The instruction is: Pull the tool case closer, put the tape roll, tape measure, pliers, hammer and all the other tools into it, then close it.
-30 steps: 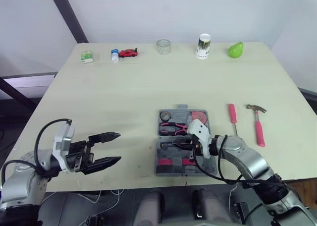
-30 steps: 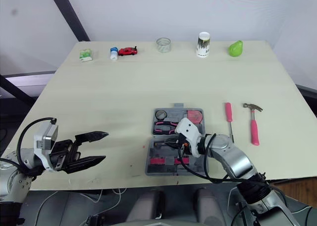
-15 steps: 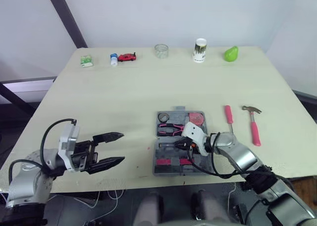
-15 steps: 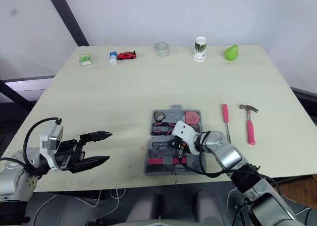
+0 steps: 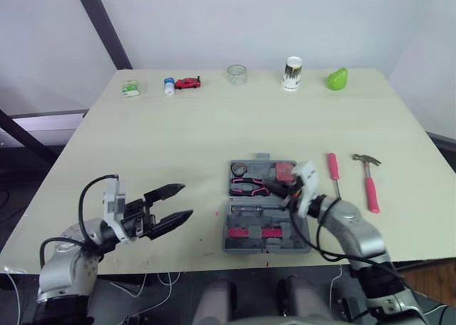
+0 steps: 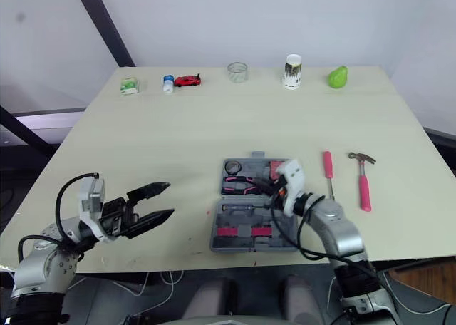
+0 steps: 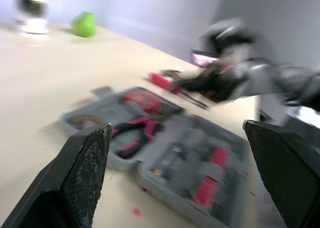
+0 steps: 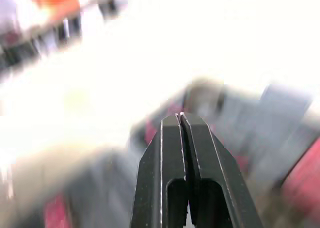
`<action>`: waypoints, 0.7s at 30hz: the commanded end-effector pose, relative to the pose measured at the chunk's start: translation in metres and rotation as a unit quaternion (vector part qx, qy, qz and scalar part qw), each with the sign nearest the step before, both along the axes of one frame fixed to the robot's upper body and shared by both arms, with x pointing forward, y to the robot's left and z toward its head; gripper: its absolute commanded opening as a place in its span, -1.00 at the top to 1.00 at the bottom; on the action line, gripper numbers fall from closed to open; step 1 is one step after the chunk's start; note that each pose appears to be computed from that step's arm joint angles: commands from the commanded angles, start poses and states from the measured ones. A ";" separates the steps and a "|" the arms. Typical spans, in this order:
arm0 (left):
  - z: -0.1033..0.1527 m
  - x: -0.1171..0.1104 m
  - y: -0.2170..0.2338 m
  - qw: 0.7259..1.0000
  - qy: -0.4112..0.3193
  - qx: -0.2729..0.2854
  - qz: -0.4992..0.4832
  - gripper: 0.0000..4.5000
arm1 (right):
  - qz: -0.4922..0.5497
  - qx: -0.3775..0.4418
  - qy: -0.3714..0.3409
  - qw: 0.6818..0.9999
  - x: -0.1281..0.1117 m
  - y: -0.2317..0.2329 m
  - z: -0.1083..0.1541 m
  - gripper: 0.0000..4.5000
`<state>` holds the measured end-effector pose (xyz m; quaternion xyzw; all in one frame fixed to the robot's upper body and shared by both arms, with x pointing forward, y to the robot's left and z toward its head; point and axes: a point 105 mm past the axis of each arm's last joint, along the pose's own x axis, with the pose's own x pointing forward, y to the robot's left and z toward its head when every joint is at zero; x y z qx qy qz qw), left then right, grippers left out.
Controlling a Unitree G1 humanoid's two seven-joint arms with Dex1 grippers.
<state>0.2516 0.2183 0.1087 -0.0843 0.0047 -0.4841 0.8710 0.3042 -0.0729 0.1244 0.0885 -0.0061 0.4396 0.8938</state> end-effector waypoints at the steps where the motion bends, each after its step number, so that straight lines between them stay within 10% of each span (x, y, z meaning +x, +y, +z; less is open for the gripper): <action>1: 0.010 0.009 -0.006 1.000 -0.017 -0.003 0.025 -1.00 | -0.039 -0.003 -0.024 0.999 -0.012 -0.031 0.012 0.97; 6: -0.006 0.008 -0.009 0.999 0.007 0.022 0.034 -1.00 | -0.106 -0.041 -0.014 0.993 -0.043 -0.089 -0.002 0.62; 14: -0.026 -0.002 0.018 0.995 0.045 0.050 0.071 -1.00 | -0.196 -0.121 0.046 0.972 -0.121 -0.178 -0.033 -0.87; 21: -0.019 0.006 0.010 0.993 0.050 0.066 0.079 -1.00 | -0.237 -0.139 0.072 0.959 -0.143 -0.205 -0.051 -0.94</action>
